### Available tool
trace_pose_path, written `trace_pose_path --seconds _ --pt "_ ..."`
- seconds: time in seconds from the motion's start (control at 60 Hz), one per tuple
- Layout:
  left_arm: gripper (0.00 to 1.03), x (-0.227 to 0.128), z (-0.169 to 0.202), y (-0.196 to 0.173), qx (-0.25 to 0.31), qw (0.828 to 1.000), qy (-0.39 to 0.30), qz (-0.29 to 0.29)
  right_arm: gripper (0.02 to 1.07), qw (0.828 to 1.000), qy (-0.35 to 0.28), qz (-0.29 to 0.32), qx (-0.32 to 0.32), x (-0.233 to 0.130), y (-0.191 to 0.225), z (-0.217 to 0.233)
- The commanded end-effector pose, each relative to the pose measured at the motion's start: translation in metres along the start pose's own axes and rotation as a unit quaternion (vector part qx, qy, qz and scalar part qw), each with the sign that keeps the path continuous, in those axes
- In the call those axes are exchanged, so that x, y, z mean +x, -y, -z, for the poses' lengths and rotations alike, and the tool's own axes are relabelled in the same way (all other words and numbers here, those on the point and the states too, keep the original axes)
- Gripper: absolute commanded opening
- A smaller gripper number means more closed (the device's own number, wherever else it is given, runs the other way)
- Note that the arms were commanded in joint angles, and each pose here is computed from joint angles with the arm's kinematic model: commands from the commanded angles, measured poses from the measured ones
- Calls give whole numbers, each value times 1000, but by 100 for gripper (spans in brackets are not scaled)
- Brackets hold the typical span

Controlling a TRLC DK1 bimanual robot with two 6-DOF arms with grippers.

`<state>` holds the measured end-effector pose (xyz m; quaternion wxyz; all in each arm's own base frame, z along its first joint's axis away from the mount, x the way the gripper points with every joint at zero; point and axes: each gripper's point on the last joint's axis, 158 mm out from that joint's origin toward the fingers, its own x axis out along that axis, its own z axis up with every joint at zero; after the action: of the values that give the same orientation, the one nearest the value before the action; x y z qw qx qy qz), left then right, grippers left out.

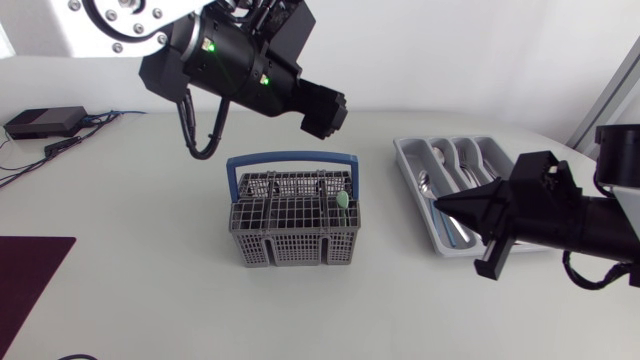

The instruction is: Unload the cutlery basket into the drawer organizer.

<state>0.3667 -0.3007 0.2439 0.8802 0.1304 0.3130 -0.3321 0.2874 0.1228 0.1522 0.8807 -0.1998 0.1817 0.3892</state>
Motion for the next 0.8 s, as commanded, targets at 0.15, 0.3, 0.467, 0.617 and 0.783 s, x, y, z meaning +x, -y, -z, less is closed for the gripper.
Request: trace_pose_path --seconds 0.15,0.3,0.467,0.617,0.783 --pt "97 -4 8 1 56 998 -9 1 8 999 -33 -22 -29 -16 33 46" --pt "97 1 20 7 83 996 -24 8 8 996 -54 -42 -52 -23 52 74" --pt "97 4 27 7 85 996 -33 9 8 988 -82 -82 -103 -26 62 101" --pt "97 5 32 8 89 995 -39 10 8 975 -113 -94 -165 -27 81 122" --pt "97 4 39 7 91 995 -47 10 8 954 -156 -139 -216 -26 91 153"
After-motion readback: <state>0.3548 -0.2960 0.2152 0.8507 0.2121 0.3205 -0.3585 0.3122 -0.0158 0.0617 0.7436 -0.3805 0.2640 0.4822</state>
